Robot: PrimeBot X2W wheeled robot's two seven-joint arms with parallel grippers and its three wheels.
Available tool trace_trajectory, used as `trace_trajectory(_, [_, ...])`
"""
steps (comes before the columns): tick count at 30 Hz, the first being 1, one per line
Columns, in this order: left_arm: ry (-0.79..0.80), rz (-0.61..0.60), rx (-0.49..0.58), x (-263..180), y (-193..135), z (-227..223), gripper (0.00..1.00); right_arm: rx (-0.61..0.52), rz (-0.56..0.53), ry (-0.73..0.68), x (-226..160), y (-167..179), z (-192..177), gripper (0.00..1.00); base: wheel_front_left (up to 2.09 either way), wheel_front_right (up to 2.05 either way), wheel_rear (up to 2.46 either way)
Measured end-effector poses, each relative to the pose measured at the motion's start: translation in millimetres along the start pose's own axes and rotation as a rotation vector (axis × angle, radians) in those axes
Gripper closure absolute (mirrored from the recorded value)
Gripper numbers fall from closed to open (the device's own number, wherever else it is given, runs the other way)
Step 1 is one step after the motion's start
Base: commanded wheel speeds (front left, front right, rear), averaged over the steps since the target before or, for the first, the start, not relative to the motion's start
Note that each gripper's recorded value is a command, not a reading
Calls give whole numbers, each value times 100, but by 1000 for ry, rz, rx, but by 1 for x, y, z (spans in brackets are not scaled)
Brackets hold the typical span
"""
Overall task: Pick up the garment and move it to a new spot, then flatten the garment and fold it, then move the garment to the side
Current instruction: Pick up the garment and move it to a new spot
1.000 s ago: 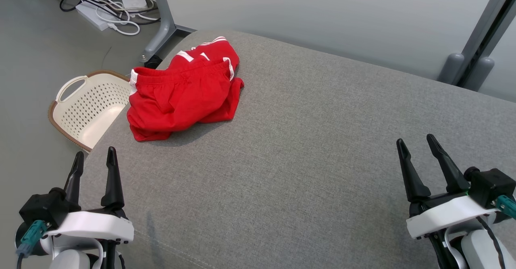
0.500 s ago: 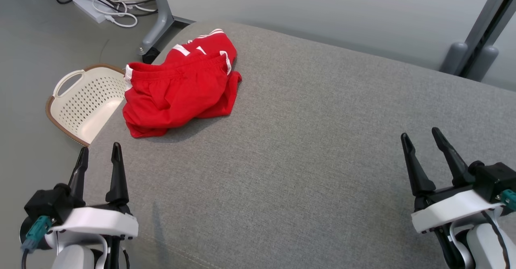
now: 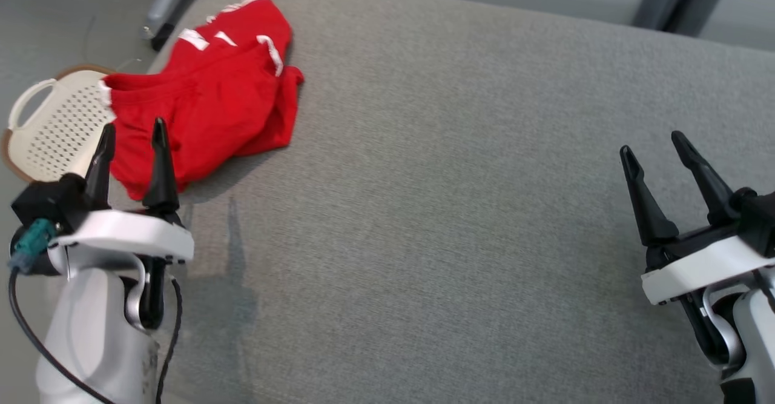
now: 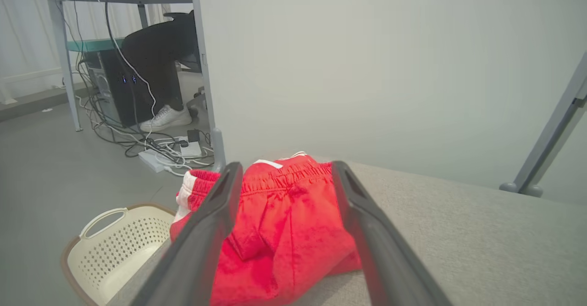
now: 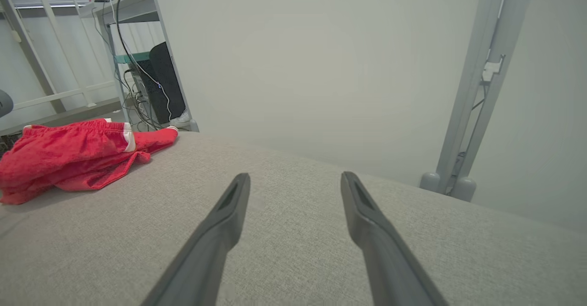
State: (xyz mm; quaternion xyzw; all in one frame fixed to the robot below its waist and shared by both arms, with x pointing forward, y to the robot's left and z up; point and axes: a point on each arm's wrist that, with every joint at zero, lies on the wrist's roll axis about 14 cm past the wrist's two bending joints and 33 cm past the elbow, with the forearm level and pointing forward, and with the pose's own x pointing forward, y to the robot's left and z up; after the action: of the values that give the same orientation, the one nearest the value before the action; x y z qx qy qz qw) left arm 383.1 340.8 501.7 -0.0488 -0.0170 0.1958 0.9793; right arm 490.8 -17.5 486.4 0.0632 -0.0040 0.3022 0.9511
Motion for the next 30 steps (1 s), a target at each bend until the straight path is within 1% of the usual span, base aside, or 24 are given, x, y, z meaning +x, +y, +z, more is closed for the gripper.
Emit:
trace_trajectory(5, [137,-43,9,33,-15,-36,0,-12,-40,22,-4,-23,-8,0,0,0,0])
trace_trajectory(10, [272,-76,39,56,-27,-76,0,-14,-81,49,-8,-45,-20,0,0,0,0])
trace_trajectory(13, [364,-81,61,62,-29,-101,0,-12,-107,70,-11,-58,-30,0,0,0,0])
trace_trajectory(14, [432,-82,76,63,-30,-120,0,-11,-121,76,-12,-64,-34,0,0,0,0])
trace_trajectory(18, [550,-73,100,60,-28,-149,0,-6,-141,94,-16,-72,-44,0,0,0,0])
trace_trajectory(19, [572,-72,101,59,-28,-154,21,-8,-145,96,-17,-74,-45,0,0,0,0])
trace_trajectory(20, [586,-71,101,58,-29,-158,70,-9,-149,97,-17,-76,-45,0,0,0,0])
trace_trajectory(21, [594,-71,106,58,-28,-159,100,-9,-151,98,-17,-76,-46,0,0,0,0])
trace_trajectory(26, [536,-71,103,63,-27,-149,100,-10,-160,93,-18,-77,-43,0,0,0,0])
trace_trajectory(30, [452,-68,92,70,-24,-128,100,-16,-166,70,-20,-76,-33,0,0,0,0])
